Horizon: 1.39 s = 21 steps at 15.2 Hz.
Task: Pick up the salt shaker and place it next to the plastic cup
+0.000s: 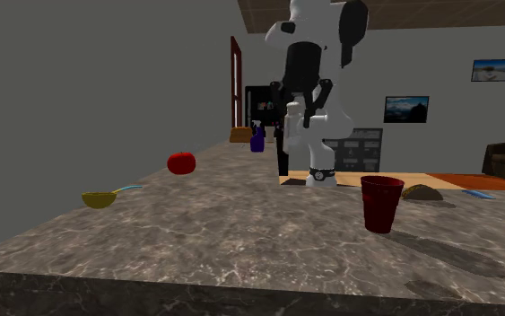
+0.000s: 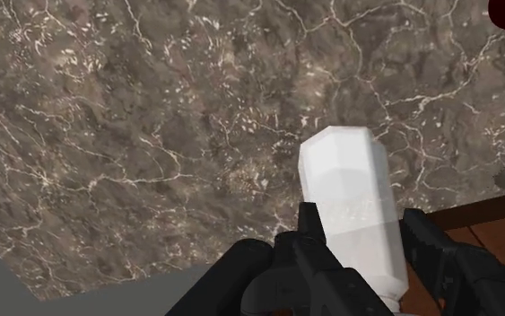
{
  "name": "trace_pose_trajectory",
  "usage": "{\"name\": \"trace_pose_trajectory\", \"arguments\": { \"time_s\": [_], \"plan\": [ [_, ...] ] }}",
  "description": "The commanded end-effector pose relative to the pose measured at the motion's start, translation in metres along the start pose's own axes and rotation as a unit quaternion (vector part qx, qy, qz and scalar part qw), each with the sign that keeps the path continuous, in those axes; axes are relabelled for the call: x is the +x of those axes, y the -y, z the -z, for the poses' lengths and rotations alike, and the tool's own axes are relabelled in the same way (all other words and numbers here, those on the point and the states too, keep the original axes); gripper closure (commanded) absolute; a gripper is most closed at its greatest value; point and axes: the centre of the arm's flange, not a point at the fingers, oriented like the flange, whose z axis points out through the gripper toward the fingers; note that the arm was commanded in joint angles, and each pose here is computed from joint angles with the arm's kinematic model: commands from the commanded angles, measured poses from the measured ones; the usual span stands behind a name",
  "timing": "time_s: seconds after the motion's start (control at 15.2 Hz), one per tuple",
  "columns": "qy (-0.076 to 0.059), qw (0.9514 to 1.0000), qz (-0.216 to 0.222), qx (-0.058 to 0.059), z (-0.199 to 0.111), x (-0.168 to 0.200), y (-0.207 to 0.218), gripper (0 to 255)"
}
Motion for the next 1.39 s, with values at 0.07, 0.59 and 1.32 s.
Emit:
{"name": "trace_pose_trajectory", "arguments": {
  "time_s": [0.07, 0.59, 1.32],
  "plan": [
    [0.000, 1.0000, -0.001, 0.000, 0.003, 0.003, 0.040, 255],
    [0.000, 1.0000, -0.001, 0.000, 0.003, 0.013, 0.145, 255],
    [0.000, 1.0000, -0.001, 0.000, -0.001, 0.026, 0.286, 255]
  ]
}}
